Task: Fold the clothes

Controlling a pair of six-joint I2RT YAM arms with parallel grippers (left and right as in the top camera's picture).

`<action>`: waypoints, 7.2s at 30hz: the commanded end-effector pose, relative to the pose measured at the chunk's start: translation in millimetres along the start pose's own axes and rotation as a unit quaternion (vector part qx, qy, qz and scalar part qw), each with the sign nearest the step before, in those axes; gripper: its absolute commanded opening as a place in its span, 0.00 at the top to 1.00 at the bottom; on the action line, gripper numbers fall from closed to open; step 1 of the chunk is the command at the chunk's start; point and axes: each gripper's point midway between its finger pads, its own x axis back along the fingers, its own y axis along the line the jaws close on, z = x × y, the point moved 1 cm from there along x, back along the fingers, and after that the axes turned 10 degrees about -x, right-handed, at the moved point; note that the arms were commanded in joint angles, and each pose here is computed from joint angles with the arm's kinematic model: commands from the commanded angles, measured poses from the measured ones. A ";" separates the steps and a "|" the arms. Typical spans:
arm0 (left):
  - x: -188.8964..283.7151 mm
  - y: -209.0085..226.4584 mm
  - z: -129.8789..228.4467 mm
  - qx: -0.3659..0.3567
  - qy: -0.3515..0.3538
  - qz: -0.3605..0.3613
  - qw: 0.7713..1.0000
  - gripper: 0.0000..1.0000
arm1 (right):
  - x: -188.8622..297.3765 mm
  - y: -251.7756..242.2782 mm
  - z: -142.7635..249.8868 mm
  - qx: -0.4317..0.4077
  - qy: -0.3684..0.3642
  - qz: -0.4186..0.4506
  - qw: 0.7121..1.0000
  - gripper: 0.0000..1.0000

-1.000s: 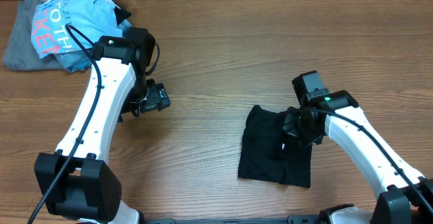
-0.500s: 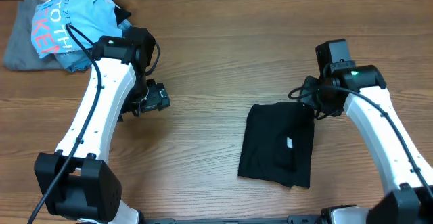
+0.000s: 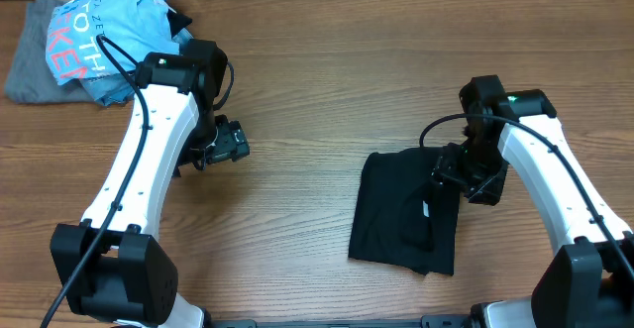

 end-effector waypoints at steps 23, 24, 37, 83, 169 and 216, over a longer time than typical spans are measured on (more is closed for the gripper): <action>-1.4 0.5 1.3 -0.012 0.002 -0.002 1.000 0.00 | -60.9 9.4 27.7 0.000 0.046 -0.055 0.997 0.96; -1.4 0.7 1.8 -0.012 0.003 -0.002 1.000 0.00 | -58.7 6.9 26.0 -0.005 0.041 -0.046 0.998 0.96; -1.4 0.4 1.2 -0.013 0.002 -0.002 1.000 0.00 | -18.7 -47.9 0.2 -0.146 -0.057 0.110 0.981 0.96; 1.1 -286.2 77.2 -0.323 -0.107 0.359 0.869 0.96 | 33.7 -2.2 -18.8 -0.064 -0.080 -0.168 0.980 0.96; -77.1 -165.0 -84.0 -0.191 -0.128 0.088 0.969 0.57 | -57.7 92.0 -80.0 0.016 -0.072 -0.219 0.973 0.96; -104.9 -239.7 3.4 -0.283 -0.007 0.155 0.946 0.93 | -42.4 91.1 -101.2 0.035 -0.098 -0.140 0.985 0.64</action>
